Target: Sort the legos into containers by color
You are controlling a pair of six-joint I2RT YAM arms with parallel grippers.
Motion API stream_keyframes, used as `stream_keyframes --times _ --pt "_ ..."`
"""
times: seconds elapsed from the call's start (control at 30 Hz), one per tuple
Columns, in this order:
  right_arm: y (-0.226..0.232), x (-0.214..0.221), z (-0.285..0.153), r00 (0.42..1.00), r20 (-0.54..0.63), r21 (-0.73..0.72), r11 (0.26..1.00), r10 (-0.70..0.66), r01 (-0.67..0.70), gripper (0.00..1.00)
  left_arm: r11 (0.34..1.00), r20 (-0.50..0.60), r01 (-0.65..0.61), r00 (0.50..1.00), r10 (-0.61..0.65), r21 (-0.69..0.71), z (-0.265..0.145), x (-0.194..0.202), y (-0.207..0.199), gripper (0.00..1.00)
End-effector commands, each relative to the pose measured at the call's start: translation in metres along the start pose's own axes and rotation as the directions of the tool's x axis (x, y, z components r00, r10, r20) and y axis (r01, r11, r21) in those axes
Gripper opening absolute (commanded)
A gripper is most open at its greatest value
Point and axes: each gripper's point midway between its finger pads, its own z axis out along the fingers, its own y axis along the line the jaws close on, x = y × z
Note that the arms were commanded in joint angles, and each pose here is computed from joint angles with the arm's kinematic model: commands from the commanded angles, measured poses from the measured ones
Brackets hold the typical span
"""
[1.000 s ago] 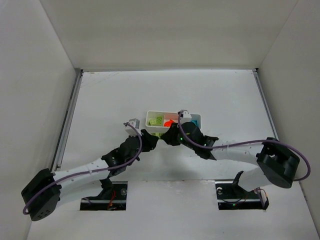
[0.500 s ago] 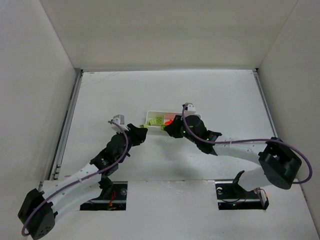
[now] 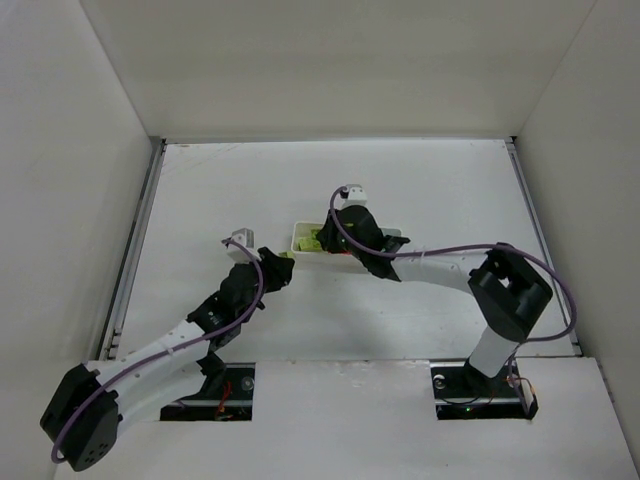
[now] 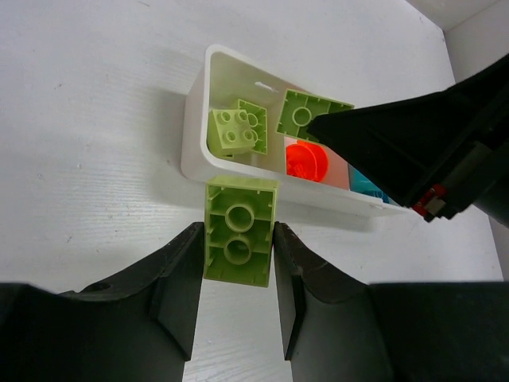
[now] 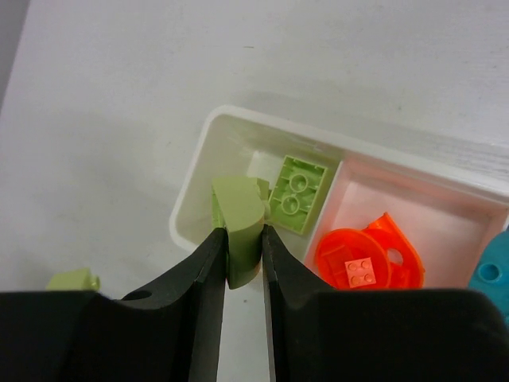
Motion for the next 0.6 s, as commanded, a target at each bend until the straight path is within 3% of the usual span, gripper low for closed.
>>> stream_keyframes --times 0.0,0.2,0.27,0.57 --pt "-0.004 -0.023 0.006 0.997 0.059 0.062 0.997 -0.054 0.05 0.27 0.999 0.055 0.004 0.998 -0.007 0.05 0.002 -0.018 -0.014 0.19" --pt "-0.013 -0.024 0.015 0.994 0.067 0.131 0.989 -0.083 0.074 0.28 0.998 0.046 0.006 0.999 -0.009 0.056 0.004 -0.018 -0.013 0.2" --pt "-0.013 -0.023 0.017 0.992 0.073 0.159 0.983 -0.103 0.09 0.34 0.998 0.047 0.008 0.999 -0.01 0.054 0.004 -0.018 -0.012 0.2" --pt "0.006 -0.021 0.015 0.993 0.065 0.101 0.991 -0.097 0.09 0.45 0.998 0.051 0.008 0.999 -0.011 0.059 0.006 -0.023 -0.016 0.2"
